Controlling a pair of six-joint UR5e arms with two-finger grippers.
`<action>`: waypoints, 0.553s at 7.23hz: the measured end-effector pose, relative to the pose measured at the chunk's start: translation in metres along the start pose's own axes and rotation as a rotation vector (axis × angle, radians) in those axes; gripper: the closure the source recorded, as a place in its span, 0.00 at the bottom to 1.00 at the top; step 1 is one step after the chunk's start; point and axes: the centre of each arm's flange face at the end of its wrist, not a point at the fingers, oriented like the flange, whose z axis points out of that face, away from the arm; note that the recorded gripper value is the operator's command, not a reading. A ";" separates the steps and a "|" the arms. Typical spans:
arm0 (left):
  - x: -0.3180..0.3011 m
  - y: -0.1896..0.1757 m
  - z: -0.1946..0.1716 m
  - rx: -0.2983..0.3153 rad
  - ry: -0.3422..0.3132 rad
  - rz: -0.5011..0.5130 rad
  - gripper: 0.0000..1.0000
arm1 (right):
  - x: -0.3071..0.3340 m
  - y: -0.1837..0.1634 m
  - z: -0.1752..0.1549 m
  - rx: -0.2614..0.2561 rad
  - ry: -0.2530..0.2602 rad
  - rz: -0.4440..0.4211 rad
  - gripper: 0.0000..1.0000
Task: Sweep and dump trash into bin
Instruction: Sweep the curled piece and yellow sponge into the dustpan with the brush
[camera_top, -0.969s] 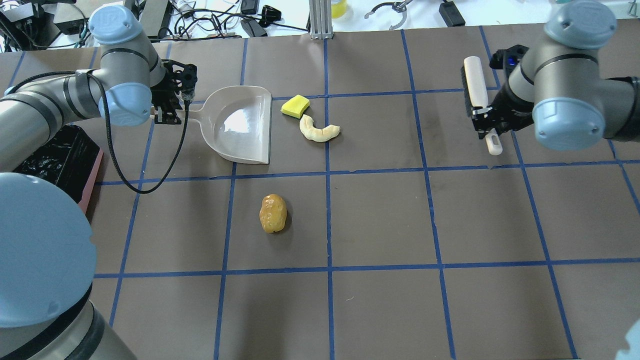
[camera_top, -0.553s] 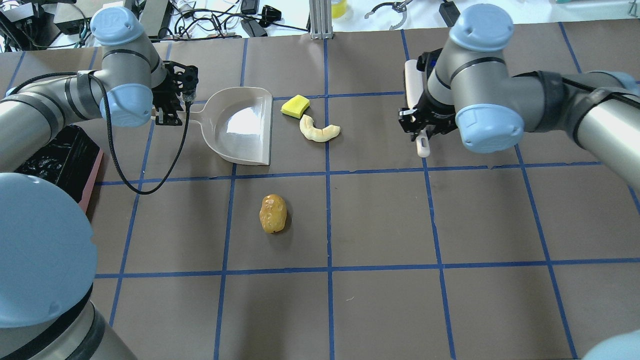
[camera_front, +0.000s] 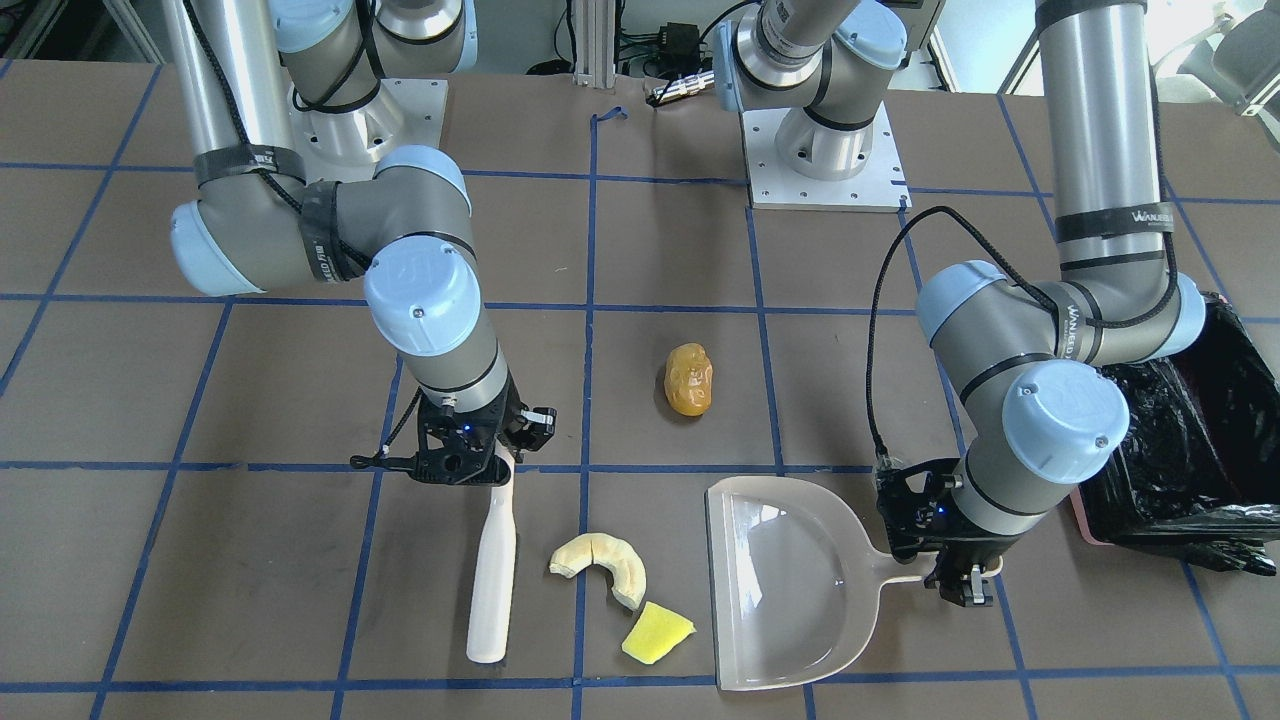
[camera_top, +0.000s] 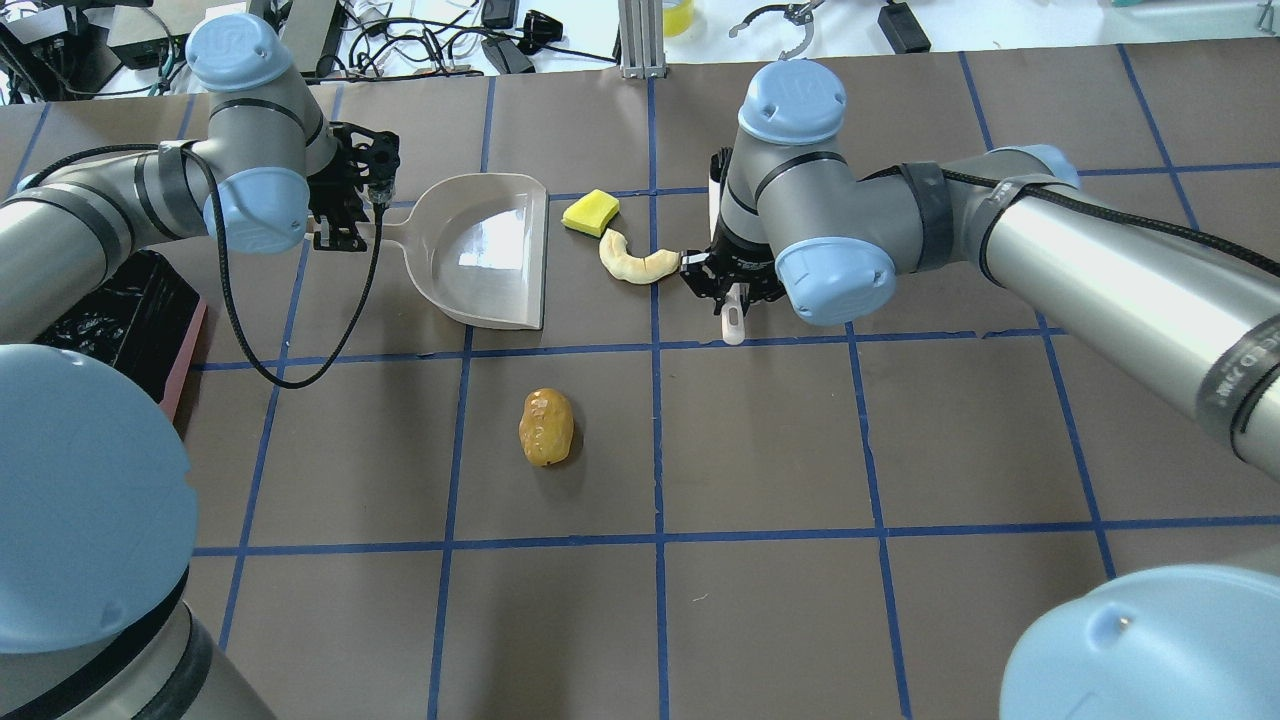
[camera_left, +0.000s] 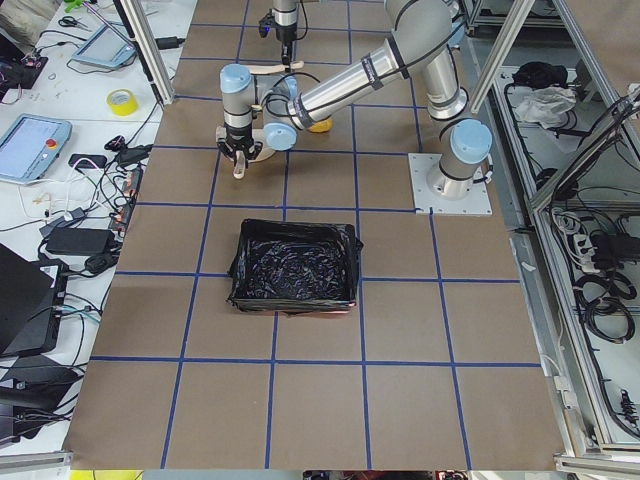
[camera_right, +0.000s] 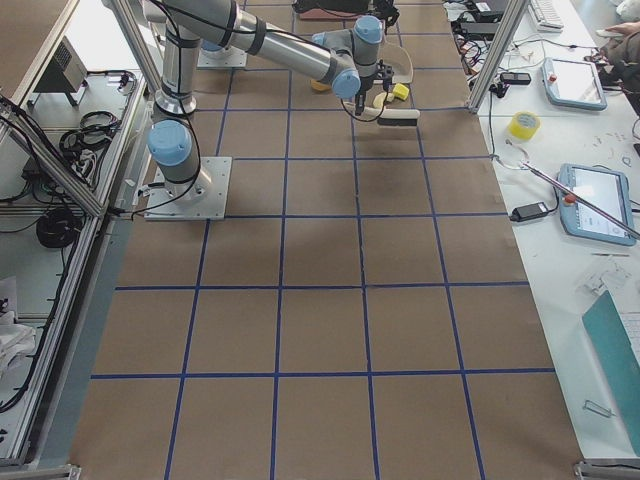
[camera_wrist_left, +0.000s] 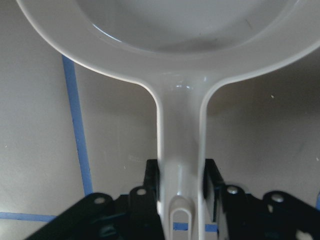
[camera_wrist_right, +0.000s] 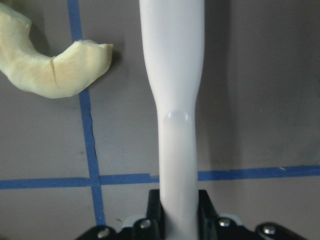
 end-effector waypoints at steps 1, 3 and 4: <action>0.000 -0.001 -0.001 -0.002 -0.001 0.000 1.00 | -0.013 -0.002 0.004 0.005 -0.011 0.010 1.00; 0.001 -0.003 0.000 -0.002 0.002 -0.003 1.00 | -0.053 -0.010 0.016 0.008 -0.040 0.021 1.00; 0.001 -0.004 0.000 -0.003 0.002 -0.005 1.00 | -0.071 -0.009 0.021 0.007 -0.044 0.033 1.00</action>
